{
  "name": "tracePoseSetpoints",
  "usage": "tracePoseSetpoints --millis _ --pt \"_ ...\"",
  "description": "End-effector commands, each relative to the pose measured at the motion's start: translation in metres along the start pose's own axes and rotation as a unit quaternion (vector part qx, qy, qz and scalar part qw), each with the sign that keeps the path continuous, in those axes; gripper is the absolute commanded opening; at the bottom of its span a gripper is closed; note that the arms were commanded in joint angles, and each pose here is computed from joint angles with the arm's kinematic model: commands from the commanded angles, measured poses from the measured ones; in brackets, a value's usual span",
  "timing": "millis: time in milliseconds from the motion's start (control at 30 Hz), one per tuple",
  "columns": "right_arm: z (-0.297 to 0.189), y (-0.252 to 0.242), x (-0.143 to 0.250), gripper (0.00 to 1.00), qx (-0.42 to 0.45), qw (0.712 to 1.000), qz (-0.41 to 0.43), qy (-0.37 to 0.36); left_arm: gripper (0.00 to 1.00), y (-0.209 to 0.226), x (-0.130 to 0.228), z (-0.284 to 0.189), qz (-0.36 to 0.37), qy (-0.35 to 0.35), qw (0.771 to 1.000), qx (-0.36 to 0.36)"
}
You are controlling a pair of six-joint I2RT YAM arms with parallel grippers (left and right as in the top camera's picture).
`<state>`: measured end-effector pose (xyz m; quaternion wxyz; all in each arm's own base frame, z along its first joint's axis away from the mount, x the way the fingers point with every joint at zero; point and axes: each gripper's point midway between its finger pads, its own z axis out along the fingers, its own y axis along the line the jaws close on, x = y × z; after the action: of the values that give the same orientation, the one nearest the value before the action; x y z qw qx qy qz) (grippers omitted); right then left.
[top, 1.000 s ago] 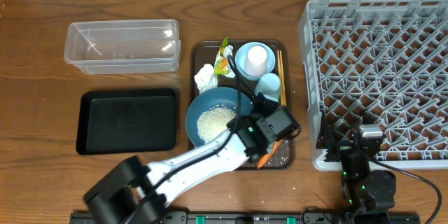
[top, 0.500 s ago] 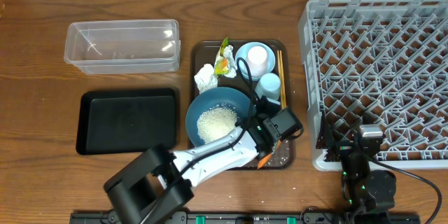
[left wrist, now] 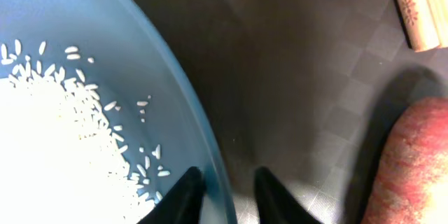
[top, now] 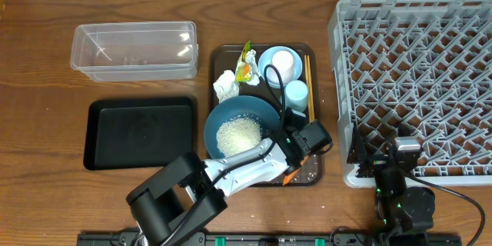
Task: Sort waste into correct bins and load items into the dishwasher rack
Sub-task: 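Lift the blue bowl with the left gripper and carry it left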
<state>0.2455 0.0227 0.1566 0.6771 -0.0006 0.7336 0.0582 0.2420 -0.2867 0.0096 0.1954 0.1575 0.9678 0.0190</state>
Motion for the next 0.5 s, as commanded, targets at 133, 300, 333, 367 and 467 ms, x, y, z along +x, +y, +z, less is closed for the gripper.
tracePoseSetpoints --millis 133,300,333,367,467 --pt "0.0 0.006 0.002 0.99 -0.012 1.0 -0.008 0.004 0.06 0.002 -0.006 0.0 -0.003 -0.008 1.0 -0.008" --pt "0.0 0.006 0.002 0.99 -0.012 1.0 -0.008 0.004 0.06 0.001 -0.012 -0.009 -0.001 -0.019 1.0 0.0" --pt "0.0 0.006 0.002 0.99 -0.012 1.0 -0.008 0.004 0.06 0.0 -0.014 -0.012 0.001 -0.023 1.0 0.003" --pt "0.0 0.006 0.002 0.99 -0.012 1.0 -0.008 0.004 0.06 0.0 -0.016 -0.016 -0.001 -0.027 1.0 0.006" --pt "0.0 0.006 0.002 0.99 -0.012 1.0 -0.008 0.004 0.06 0.001 -0.022 -0.028 0.001 -0.038 0.999 0.014"
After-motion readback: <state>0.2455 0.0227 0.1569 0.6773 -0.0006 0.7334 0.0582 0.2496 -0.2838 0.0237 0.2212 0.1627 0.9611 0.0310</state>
